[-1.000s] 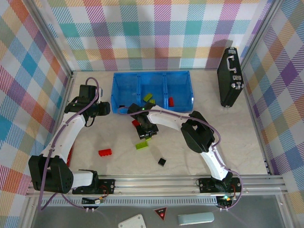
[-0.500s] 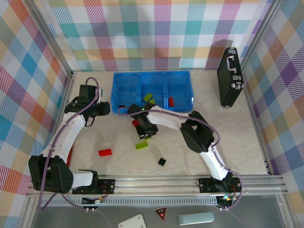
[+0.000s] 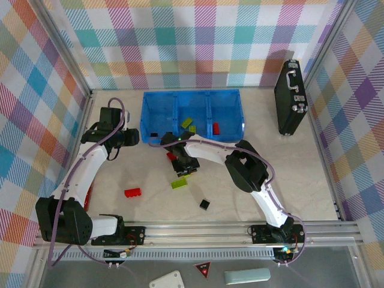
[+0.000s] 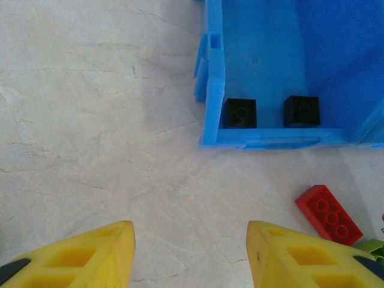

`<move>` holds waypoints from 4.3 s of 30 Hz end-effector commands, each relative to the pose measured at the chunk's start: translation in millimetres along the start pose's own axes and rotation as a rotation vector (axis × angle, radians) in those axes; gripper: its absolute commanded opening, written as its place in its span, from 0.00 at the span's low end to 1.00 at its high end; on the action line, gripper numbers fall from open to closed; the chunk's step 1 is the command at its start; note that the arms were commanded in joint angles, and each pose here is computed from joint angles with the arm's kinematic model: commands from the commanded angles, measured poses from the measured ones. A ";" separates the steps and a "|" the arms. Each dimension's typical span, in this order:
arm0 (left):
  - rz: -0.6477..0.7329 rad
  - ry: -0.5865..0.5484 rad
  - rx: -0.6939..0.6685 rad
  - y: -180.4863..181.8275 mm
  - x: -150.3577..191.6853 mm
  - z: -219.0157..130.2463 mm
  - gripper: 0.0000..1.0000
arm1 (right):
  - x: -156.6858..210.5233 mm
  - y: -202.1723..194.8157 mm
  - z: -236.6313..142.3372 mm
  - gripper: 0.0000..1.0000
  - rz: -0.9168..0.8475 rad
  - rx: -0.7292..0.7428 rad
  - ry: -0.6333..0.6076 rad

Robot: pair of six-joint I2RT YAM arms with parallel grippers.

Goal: Sort the legos into containers by color
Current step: Pick up the lego from the center of the table, then place the lego in the container, then pick up the lego from the bottom-left of the table.

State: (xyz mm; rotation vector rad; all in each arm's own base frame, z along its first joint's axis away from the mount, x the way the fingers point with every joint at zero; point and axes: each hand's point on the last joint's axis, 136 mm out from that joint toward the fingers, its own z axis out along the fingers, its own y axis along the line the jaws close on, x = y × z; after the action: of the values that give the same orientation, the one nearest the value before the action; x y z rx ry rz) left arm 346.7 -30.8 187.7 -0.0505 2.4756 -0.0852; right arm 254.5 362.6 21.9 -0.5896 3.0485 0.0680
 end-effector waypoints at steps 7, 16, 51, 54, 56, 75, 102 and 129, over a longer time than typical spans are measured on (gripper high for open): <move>-0.004 -0.005 0.004 2.7 -0.5 -7.9 0.52 | -12.4 0.6 -40.7 0.33 -0.011 0.005 -0.088; -0.005 -0.004 0.005 2.8 -0.5 -7.7 0.52 | -21.7 -9.4 -72.3 0.34 -0.023 0.035 -0.151; -0.005 -0.005 0.003 3.3 0.8 -9.1 0.52 | -157.9 -119.8 -80.5 0.37 0.154 0.094 -0.321; -0.005 -0.004 0.000 4.1 1.3 -9.2 0.52 | -166.9 -127.9 -69.2 0.37 0.175 0.096 -0.317; -0.005 -0.003 -0.002 4.1 1.7 -9.1 0.52 | -172.4 -131.4 -64.2 0.37 0.184 0.102 -0.320; -0.004 -0.003 0.002 3.3 1.4 -8.7 0.52 | -194.8 -145.1 -54.4 0.47 0.266 0.168 -0.402; -0.072 0.146 0.034 -8.1 24.8 4.8 0.52 | -161.6 -103.6 -140.4 0.46 0.259 -0.078 -0.432; -0.417 0.341 -0.199 -2.8 178.9 6.5 0.87 | -74.5 -105.6 -152.5 0.44 0.199 -0.214 -0.458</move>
State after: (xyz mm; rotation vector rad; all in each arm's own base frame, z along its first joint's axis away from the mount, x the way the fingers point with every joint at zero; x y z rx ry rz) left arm 214.5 -48.1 79.9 -0.5623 2.8101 -0.0285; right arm 361.2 280.8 157.9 -0.2094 2.7080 0.4073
